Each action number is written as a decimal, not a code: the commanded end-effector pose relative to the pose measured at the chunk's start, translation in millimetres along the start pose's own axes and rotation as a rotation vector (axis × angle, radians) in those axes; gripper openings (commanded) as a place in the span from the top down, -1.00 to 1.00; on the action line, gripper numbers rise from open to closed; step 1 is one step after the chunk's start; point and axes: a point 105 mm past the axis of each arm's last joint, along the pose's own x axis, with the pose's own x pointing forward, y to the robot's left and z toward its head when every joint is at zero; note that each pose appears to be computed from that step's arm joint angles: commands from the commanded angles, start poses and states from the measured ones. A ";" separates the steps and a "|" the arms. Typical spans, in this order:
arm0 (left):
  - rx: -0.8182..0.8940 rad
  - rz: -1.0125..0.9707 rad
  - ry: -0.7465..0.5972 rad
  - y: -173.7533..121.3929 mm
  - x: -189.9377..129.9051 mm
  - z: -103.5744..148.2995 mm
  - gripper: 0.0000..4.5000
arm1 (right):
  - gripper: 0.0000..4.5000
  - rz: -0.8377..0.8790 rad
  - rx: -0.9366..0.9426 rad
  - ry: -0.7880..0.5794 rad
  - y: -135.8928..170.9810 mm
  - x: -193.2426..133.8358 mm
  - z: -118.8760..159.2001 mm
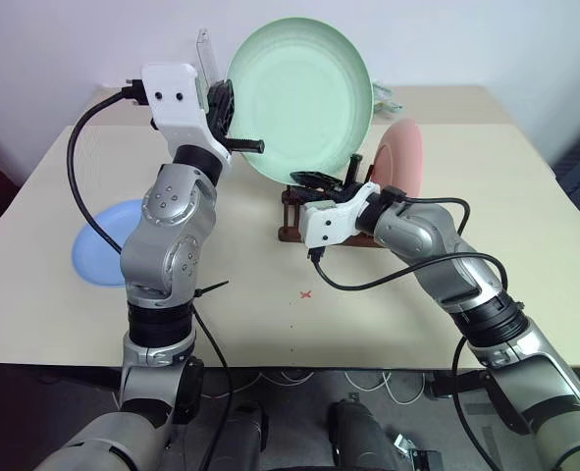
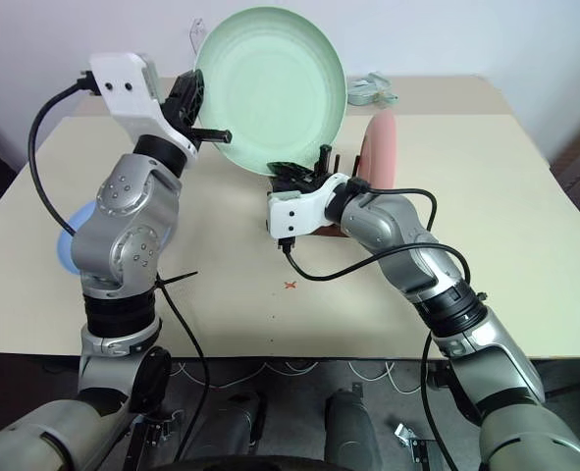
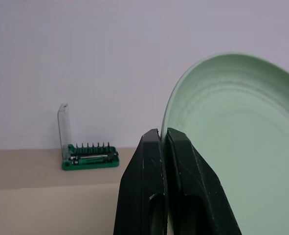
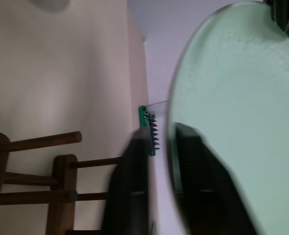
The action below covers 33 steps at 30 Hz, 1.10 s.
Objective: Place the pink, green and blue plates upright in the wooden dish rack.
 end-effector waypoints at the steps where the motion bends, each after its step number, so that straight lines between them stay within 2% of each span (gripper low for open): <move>1: -0.027 -0.011 -0.047 2.2 -1.0 13.6 1.00 | 0.98 -0.064 -0.032 -0.017 -16.3 -0.1 5.2; 4: -0.122 -0.019 -0.076 6.0 -0.3 19.0 1.00 | 0.98 -0.067 -0.034 -0.019 -16.2 0.1 6.3; 7: -0.294 0.054 -0.160 29.2 -1.2 32.2 0.58 | 1.00 -0.077 -0.026 -0.026 -17.7 -0.3 7.9; 9: -0.319 0.134 -0.222 52.0 -2.5 42.1 0.16 | 1.00 -0.091 0.005 -0.040 -20.0 -0.5 10.2; 10: -0.309 0.159 -0.235 58.9 -2.8 44.4 -0.11 | 1.00 -0.097 0.020 -0.045 -20.8 -0.5 10.8; 14: -0.260 0.286 -0.278 98.5 -5.8 51.6 -0.99 | 1.00 -0.160 0.157 -0.087 -33.4 -1.2 16.9; 16: -0.190 0.291 -0.255 110.9 -6.4 48.5 -0.99 | 1.00 -0.199 0.251 -0.115 -43.6 -3.0 20.7; 19: 0.049 0.196 -0.162 110.9 -6.9 32.5 -0.99 | 1.00 -0.244 0.436 -0.160 -56.2 -8.2 24.0; 22: 0.178 -0.021 0.010 95.4 -18.7 -12.1 -0.99 | 1.00 -0.291 0.691 -0.229 -69.6 -18.7 27.8; 24: 0.162 -0.184 0.115 77.2 -33.5 -39.8 -0.99 | 1.00 -0.278 0.835 -0.279 -70.7 -26.2 33.4; 28: 0.150 -0.452 0.218 40.1 -62.0 -69.7 -0.99 | 1.00 -0.277 1.039 -0.320 -67.4 -37.9 37.9; 33: 0.068 -0.719 0.324 -4.7 -99.1 -98.3 -0.99 | 1.00 -0.321 1.296 -0.274 -57.1 -47.4 26.1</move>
